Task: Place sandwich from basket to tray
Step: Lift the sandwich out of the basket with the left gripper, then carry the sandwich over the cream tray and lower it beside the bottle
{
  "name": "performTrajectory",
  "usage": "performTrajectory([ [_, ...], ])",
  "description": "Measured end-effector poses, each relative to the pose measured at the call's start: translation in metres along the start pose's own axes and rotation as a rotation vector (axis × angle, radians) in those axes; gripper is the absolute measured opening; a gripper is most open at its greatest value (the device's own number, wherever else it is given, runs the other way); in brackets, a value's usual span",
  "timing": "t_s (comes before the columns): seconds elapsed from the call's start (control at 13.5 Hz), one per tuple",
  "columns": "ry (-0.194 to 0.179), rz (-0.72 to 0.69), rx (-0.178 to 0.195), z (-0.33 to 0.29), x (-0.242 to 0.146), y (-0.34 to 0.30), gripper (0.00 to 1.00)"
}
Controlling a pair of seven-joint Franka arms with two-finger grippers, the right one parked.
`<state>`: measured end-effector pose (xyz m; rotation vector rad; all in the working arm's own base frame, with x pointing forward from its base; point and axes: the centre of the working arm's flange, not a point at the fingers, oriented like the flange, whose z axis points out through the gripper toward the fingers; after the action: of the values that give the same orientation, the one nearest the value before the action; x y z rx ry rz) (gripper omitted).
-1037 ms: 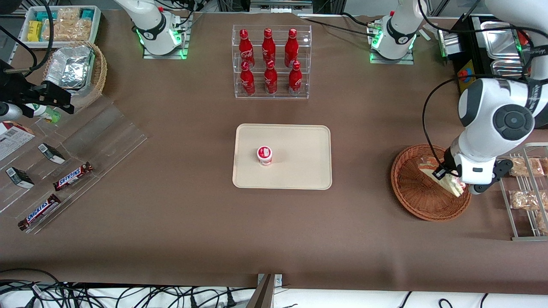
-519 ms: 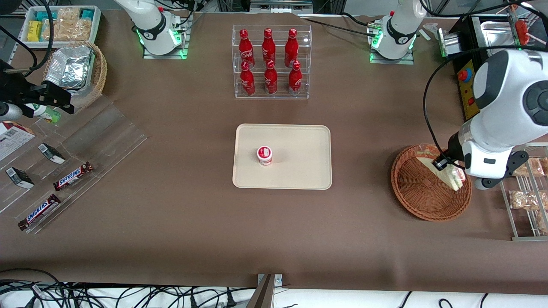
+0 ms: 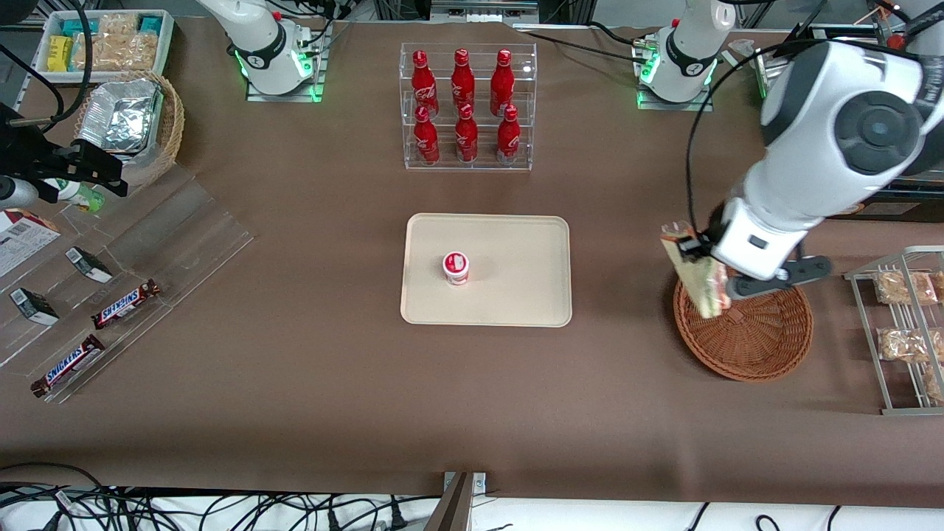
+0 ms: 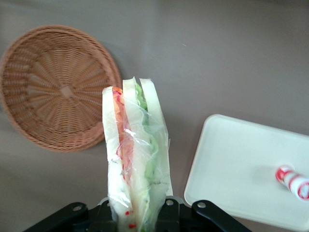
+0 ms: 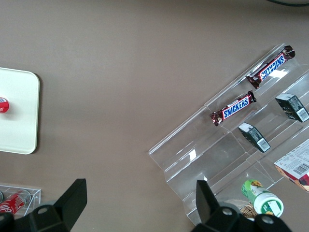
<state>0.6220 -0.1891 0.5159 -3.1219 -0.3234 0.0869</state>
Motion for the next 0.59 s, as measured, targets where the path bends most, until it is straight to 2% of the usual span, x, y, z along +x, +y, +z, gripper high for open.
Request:
performTrajectory([
  [0.37,-0.022,0.256,-0.035,0.009,-0.032,0.059,0.17],
  [0.59,-0.034,0.348,-0.035,0.014,-0.06,0.099,0.17],
])
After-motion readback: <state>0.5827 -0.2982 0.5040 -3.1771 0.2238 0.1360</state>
